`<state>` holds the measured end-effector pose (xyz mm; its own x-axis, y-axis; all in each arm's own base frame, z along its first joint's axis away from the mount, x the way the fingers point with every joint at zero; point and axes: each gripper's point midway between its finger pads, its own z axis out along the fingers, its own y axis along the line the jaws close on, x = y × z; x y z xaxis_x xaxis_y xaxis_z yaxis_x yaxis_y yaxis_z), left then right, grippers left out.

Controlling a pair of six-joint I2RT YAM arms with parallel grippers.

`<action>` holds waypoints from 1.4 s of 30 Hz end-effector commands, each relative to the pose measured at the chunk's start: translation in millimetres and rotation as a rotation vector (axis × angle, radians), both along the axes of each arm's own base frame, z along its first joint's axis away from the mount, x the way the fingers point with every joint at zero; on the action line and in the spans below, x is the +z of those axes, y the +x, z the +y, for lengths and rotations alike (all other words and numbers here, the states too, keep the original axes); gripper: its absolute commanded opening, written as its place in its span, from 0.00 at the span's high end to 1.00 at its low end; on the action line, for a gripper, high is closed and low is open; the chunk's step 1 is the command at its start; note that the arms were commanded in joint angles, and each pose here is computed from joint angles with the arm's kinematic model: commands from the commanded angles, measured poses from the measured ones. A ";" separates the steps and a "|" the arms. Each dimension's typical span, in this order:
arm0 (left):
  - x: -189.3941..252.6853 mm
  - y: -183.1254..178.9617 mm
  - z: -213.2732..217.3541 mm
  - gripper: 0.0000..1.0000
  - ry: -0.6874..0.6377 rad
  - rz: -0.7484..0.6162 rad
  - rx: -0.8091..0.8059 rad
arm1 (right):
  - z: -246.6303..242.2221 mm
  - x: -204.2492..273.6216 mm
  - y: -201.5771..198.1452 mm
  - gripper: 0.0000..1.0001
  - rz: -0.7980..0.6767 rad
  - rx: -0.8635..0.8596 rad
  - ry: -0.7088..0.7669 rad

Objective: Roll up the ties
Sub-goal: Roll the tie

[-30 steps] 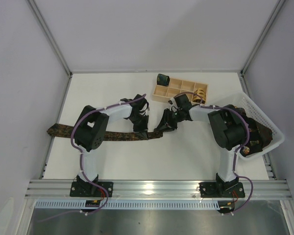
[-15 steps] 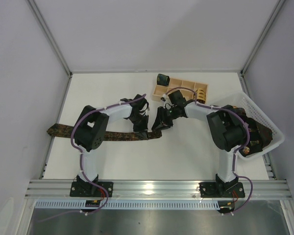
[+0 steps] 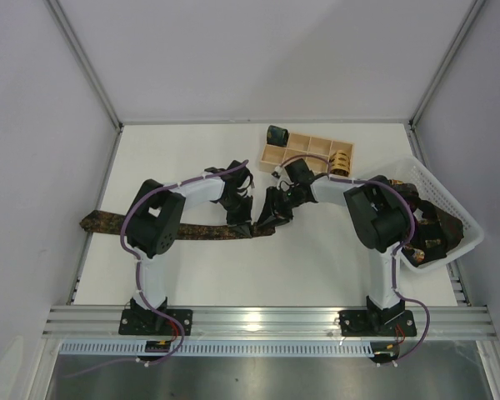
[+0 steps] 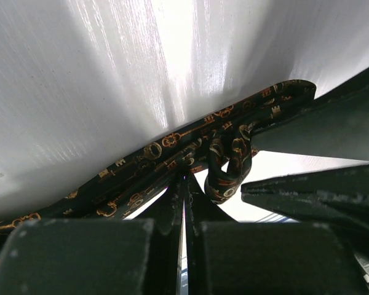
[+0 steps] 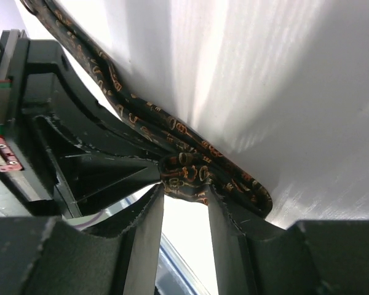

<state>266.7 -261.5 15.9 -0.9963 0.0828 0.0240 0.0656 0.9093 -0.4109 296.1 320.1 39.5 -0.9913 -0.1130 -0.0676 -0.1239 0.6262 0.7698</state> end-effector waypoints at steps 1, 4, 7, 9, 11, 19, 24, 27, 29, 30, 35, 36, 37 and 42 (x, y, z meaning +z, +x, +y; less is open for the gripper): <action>8.9 8.5 7.6 1.00 0.023 -0.036 0.000 | -0.4 8.8 9.8 0.60 -0.001 -0.050 0.068; 12.6 7.7 11.4 0.99 0.035 -0.044 0.000 | -5.8 6.8 12.7 0.64 0.008 -0.066 0.060; 25.2 10.4 14.2 1.00 0.024 -0.062 0.010 | -9.0 2.2 11.3 0.79 0.014 -0.060 0.037; 33.3 12.5 14.2 1.00 0.013 -0.073 0.018 | -7.8 4.3 10.3 0.82 0.010 -0.054 0.041; 47.2 17.1 8.9 0.99 -0.024 -0.087 0.023 | -5.3 3.6 7.2 0.87 0.013 -0.046 0.038; 70.6 29.1 -18.1 0.99 -0.152 -0.083 0.044 | -1.2 -1.0 0.7 0.97 0.020 -0.019 0.004; 57.3 29.2 -20.4 0.99 -0.144 -0.052 0.036 | -4.5 5.8 2.7 0.97 0.001 -0.025 -0.005; 47.1 26.0 -18.6 0.99 -0.133 -0.032 0.032 | -5.4 14.6 2.2 0.97 -0.008 -0.023 0.000; 41.0 22.5 -16.4 0.99 -0.124 -0.020 0.033 | -4.6 19.2 1.1 0.97 -0.013 -0.016 0.007; 38.9 21.7 -15.9 0.99 -0.123 -0.018 0.032 | -4.6 18.9 -1.5 0.97 -0.004 -0.012 0.009; 26.8 19.5 -10.4 0.99 -0.092 -0.006 0.026 | -8.6 15.9 -10.2 0.96 -0.006 -0.001 -0.016; 25.1 19.0 -10.4 0.99 -0.089 -0.005 0.024 | -9.1 18.2 -10.1 0.97 -0.014 -0.003 -0.016; 23.3 18.8 -10.0 0.99 -0.086 -0.002 0.023 | -10.9 18.4 -9.8 0.96 -0.018 -0.008 -0.019; 15.5 19.1 -8.0 0.99 -0.069 0.002 0.017 | -19.5 20.5 -11.6 0.96 -0.021 -0.016 -0.035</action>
